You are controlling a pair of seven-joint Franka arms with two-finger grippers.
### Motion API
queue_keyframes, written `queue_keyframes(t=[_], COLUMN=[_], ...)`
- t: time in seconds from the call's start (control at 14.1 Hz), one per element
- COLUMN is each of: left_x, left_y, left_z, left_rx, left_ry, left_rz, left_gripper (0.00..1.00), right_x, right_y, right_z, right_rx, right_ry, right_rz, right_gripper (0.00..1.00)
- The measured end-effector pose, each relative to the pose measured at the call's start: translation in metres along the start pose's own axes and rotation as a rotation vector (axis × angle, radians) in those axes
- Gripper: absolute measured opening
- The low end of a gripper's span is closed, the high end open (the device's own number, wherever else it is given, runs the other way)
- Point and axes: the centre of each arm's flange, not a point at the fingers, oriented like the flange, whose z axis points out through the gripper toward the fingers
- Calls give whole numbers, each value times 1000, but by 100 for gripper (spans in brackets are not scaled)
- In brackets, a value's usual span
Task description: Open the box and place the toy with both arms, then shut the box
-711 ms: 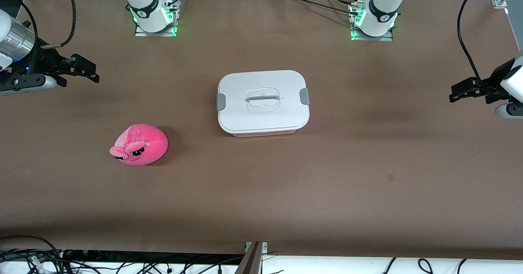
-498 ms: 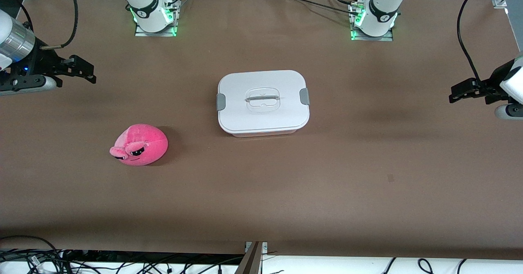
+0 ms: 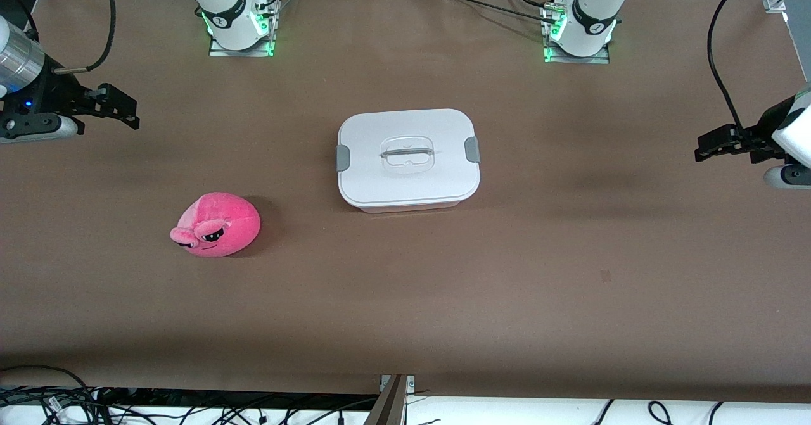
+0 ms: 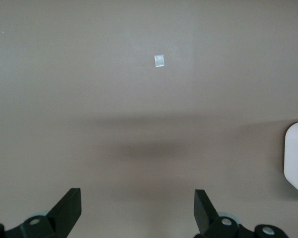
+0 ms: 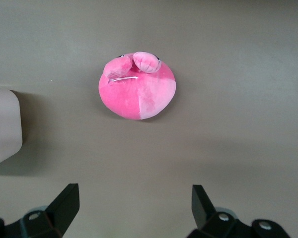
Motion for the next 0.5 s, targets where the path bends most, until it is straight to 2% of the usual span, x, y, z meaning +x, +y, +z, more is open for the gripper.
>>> queue_keyframes(t=[0.14, 0.5], left_x=[4, -2], left_y=[31, 175], left_z=[8, 33], left_rx=[1, 23], left_ry=[-13, -54], left_rz=[53, 284], left_gripper=[100, 100], right_x=[1, 10], right_y=[-2, -14], right_z=[2, 20], right_rx=[-2, -2], right_ry=[-5, -40], right_rz=[-3, -25], right_gripper=[100, 100])
